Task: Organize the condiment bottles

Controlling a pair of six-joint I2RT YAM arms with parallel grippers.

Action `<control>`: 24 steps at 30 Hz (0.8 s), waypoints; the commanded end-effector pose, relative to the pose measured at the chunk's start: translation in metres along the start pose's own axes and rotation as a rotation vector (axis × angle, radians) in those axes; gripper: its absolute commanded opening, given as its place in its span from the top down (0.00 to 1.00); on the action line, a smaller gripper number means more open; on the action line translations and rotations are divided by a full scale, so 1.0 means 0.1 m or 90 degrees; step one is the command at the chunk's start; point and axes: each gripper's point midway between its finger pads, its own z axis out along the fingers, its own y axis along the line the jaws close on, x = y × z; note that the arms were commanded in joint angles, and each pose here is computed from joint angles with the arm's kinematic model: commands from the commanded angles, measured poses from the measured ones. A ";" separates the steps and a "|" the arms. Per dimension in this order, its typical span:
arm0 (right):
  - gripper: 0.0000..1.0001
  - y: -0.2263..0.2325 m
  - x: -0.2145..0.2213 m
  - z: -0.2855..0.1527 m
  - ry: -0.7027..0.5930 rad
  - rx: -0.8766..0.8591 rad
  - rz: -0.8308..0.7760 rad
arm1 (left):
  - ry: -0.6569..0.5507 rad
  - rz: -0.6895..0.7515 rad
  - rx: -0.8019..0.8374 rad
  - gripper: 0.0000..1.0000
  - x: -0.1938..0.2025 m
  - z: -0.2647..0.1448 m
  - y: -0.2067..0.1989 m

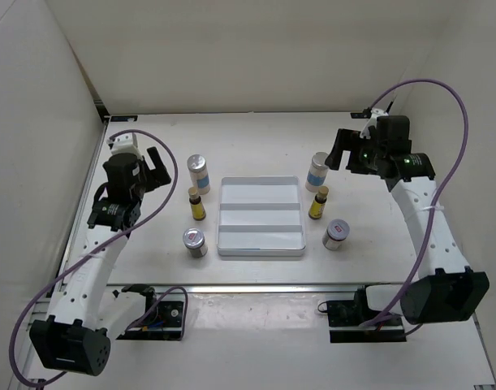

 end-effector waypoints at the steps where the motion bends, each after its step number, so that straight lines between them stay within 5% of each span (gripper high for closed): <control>1: 0.00 -0.05 -0.26 -0.29 -0.090 0.049 -0.003 | -0.011 -0.046 -0.053 0.00 0.11 0.06 0.14; 8: 0.00 0.06 -0.03 -0.25 -0.058 0.001 -0.012 | 0.018 0.016 0.108 0.00 0.27 0.07 -0.24; 24: 0.00 -0.07 0.25 0.03 0.021 0.035 0.029 | 0.003 0.052 0.022 0.00 0.36 0.10 -0.05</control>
